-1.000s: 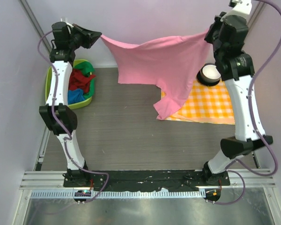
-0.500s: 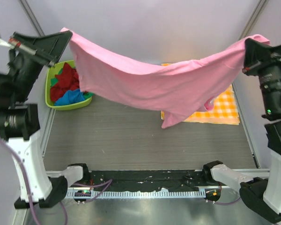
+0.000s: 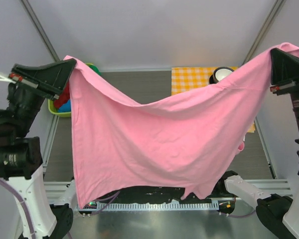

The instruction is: Fold and stack the t-shirts

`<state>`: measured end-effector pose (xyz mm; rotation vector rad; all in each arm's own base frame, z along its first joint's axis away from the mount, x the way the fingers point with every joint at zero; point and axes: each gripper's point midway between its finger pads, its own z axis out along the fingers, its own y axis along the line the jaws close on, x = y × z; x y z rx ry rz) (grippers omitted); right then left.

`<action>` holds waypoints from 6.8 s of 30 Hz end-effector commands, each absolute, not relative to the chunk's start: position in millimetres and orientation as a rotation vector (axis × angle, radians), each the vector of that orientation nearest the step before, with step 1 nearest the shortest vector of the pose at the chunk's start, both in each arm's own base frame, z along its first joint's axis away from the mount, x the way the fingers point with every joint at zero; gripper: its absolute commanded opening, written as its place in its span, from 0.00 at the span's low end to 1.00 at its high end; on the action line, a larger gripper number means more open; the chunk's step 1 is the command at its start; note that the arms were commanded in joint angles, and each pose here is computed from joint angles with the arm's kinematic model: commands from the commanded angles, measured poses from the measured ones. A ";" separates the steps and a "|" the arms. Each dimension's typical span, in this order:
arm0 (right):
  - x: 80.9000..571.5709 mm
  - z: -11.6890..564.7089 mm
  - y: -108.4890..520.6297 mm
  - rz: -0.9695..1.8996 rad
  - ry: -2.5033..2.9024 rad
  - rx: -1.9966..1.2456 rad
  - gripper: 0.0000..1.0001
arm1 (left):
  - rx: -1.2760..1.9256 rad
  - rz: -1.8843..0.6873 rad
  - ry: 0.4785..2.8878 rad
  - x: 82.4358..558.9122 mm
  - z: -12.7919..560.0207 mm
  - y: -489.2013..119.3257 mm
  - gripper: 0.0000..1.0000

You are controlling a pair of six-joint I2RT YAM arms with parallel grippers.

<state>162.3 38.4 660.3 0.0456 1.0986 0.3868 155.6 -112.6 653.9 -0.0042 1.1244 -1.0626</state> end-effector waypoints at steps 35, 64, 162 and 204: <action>513.4 236.1 80.7 -0.094 1.985 0.275 0.98 | -0.789 -0.748 1.897 483.1 204.4 -58.5 1.00; 288.4 94.3 88.8 -0.064 2.401 0.449 0.98 | -0.706 -0.545 2.373 285.1 64.4 -121.2 1.00; 636.1 99.7 210.1 0.294 2.132 0.308 0.78 | -0.713 -0.489 2.336 471.2 88.4 -143.6 0.94; 605.6 109.6 218.9 0.013 2.048 0.103 0.01 | -0.702 -0.499 2.352 457.8 82.3 -138.4 0.94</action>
